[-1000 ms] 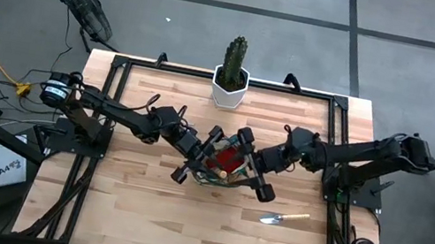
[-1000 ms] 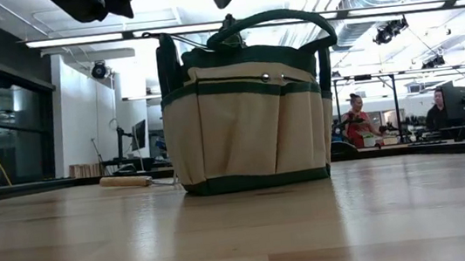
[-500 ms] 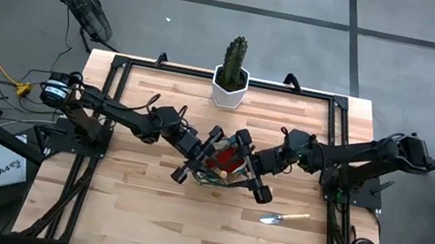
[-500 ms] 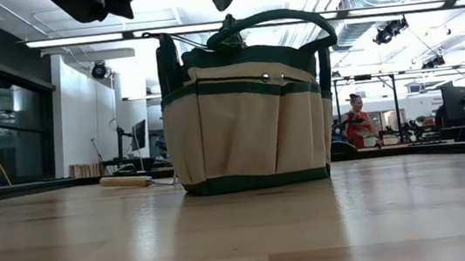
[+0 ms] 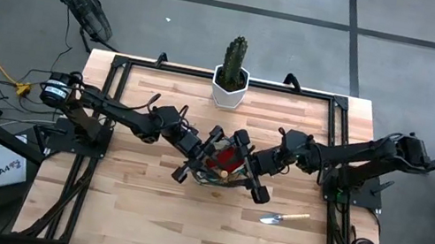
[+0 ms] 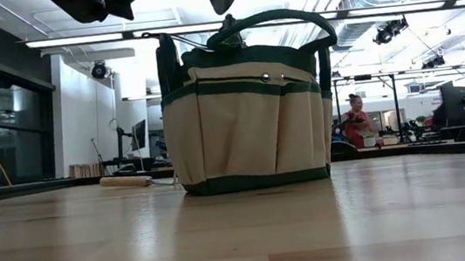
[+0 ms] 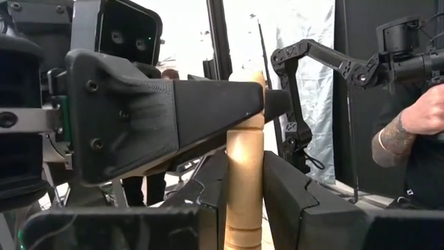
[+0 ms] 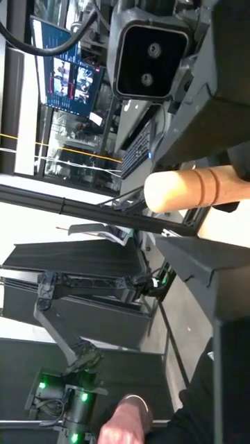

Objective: Pick & Place Garden tools in Gardening bag
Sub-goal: Put the brown trowel into the brown gardening bag

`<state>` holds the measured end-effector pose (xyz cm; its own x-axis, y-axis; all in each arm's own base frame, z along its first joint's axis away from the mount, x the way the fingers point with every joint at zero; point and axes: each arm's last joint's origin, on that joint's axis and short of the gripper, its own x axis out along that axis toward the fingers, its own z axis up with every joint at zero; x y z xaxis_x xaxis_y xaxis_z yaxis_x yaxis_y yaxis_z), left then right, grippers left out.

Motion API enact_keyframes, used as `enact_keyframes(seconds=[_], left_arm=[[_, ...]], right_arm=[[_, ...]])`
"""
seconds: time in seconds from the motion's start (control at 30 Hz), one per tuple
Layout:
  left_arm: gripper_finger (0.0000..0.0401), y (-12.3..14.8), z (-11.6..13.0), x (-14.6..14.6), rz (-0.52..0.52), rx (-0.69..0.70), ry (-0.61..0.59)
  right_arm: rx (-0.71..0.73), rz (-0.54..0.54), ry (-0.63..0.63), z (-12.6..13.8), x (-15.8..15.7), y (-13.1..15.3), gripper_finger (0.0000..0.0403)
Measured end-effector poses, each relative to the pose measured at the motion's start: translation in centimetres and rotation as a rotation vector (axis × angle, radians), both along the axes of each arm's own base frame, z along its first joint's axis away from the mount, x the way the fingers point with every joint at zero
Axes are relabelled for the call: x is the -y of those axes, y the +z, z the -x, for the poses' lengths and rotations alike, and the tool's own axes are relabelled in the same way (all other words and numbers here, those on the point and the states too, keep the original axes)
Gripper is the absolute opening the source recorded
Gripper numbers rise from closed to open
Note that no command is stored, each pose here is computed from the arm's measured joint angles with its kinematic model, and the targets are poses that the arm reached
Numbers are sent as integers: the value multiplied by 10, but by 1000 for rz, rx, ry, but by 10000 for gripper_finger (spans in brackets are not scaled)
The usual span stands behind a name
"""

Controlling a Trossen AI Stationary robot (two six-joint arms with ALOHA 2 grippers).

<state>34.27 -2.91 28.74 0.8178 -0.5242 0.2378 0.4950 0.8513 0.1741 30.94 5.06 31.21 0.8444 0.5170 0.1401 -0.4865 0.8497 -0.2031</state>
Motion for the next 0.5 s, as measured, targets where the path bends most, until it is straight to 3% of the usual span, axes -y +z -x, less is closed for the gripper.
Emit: enact_keyframes(seconds=[0.23,0.5], left_arm=[[58,0,0,0,3,-2,2],[58,0,0,0,19,-12,0]], right_arm=[[2,13,-2,0,0,-1,112],[3,13,-5,0,0,0,75]])
